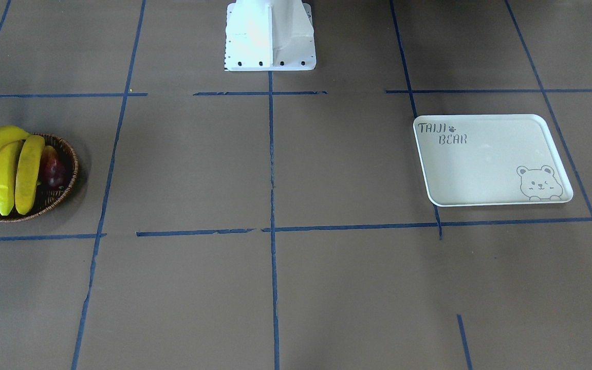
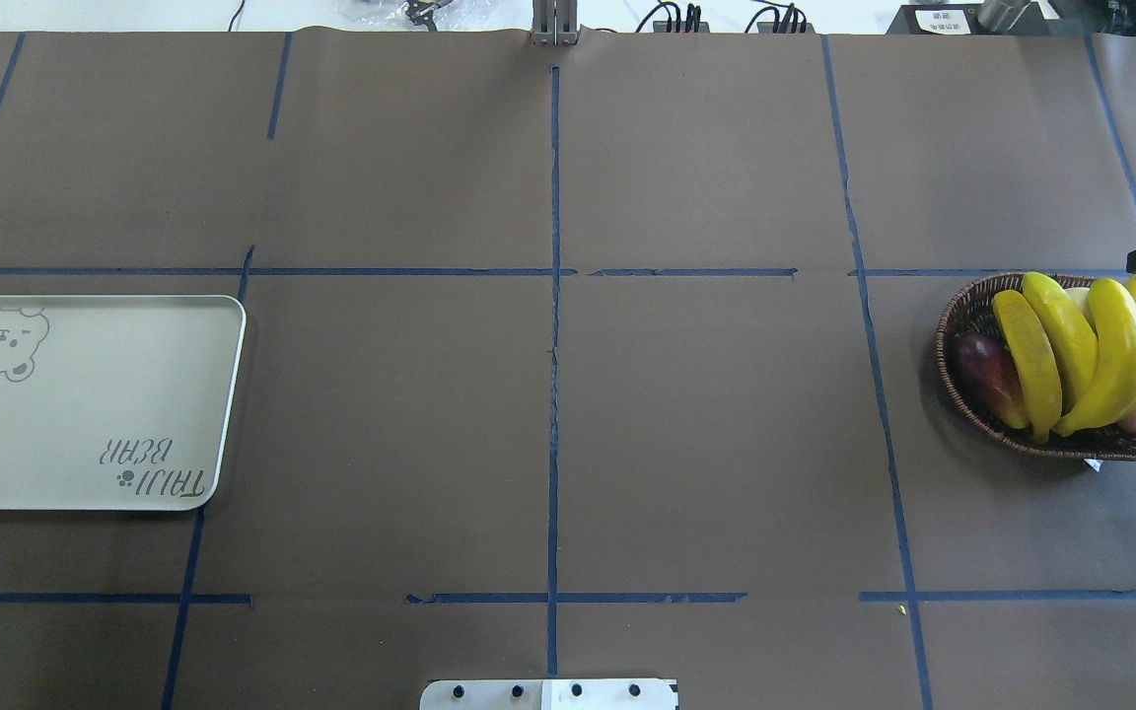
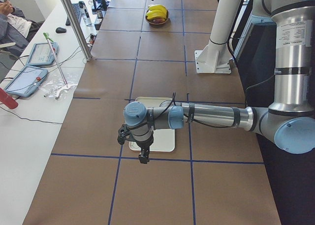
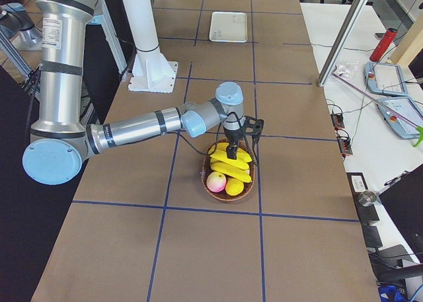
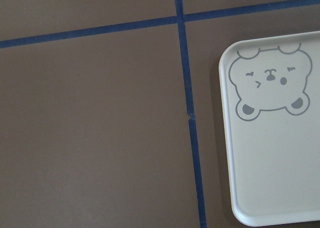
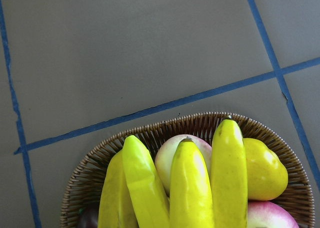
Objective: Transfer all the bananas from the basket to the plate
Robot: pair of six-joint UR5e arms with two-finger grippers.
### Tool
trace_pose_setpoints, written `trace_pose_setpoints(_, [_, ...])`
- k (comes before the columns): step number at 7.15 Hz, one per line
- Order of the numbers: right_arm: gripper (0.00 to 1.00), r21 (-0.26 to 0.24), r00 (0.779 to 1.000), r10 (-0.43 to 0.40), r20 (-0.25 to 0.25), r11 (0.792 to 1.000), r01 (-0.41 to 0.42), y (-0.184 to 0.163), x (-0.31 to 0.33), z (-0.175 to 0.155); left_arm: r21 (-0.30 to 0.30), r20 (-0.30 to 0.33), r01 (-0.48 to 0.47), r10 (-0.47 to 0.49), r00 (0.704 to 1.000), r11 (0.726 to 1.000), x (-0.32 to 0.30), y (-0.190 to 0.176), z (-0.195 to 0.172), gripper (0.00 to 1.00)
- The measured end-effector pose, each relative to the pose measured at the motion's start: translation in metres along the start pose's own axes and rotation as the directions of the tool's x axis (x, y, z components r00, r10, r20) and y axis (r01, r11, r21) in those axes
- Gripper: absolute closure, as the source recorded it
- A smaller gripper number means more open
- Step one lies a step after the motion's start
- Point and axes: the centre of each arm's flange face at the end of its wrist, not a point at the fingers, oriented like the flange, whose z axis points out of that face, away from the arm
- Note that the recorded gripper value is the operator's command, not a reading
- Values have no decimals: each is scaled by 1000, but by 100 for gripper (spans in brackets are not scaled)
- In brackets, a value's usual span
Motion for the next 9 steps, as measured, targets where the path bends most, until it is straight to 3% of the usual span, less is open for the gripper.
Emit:
trace_pose_setpoints(4, [6, -89, 998, -33, -47, 996, 28, 37, 4, 37, 3, -2, -4, 4, 1000, 1000, 2, -1, -1, 0])
trace_pose_setpoints(5, [13, -100, 996, -50, -67, 994, 43, 45, 5, 46, 3, -2, -4, 4, 1000, 1000, 2, -1, -1, 0])
trace_pose_setpoints(9, [86, -105, 992, -84, -94, 992, 75, 54, 0, 57, 0, -2, -3, 3, 1000, 1000, 1, -1, 0, 0])
